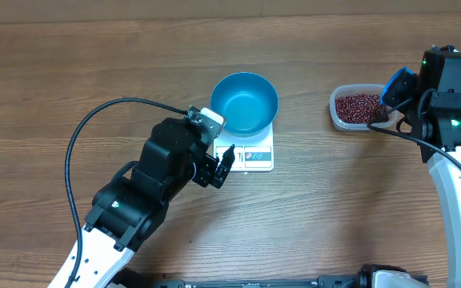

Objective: Scoop item into bowl and weigh 150g on scale
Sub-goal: 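Lift the left gripper back from the scale and hold it open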

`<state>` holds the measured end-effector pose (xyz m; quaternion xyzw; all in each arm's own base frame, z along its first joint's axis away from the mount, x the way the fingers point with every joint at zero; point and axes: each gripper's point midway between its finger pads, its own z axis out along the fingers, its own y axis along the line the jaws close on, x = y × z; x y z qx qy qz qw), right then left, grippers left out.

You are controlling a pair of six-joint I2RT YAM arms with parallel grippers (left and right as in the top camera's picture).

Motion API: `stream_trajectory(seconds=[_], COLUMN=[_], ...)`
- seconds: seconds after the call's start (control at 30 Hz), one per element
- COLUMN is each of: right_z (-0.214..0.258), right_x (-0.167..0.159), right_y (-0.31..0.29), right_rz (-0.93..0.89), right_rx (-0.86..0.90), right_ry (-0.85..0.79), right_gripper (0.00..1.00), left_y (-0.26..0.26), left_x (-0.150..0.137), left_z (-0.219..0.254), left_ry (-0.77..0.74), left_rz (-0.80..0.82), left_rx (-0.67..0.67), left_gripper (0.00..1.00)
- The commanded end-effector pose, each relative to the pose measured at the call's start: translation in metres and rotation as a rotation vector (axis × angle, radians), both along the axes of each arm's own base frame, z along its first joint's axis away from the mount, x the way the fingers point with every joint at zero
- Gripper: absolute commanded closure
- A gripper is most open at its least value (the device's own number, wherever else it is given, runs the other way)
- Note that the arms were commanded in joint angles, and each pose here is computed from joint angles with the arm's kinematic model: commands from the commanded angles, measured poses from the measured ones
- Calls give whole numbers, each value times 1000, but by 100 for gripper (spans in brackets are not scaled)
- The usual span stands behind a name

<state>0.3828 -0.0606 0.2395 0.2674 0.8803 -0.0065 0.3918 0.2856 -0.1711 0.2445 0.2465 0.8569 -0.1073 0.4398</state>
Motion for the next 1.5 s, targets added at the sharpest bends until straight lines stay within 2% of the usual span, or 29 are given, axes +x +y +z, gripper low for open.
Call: stream_trajectory(seconds=[0.0, 1.47], right_z=[12, 12], right_x=[3, 3], right_y=[-2, -2], right_rz=[-6, -6], right_rx=[0, 0], right_ry=[-34, -34], right_gripper=[96, 96], left_y=[-1, -9], left_x=[0, 12], left_z=[-1, -62], left_ry=[12, 182], left_rz=[-1, 1], left_rx=[-17, 86], left_gripper=[0, 1])
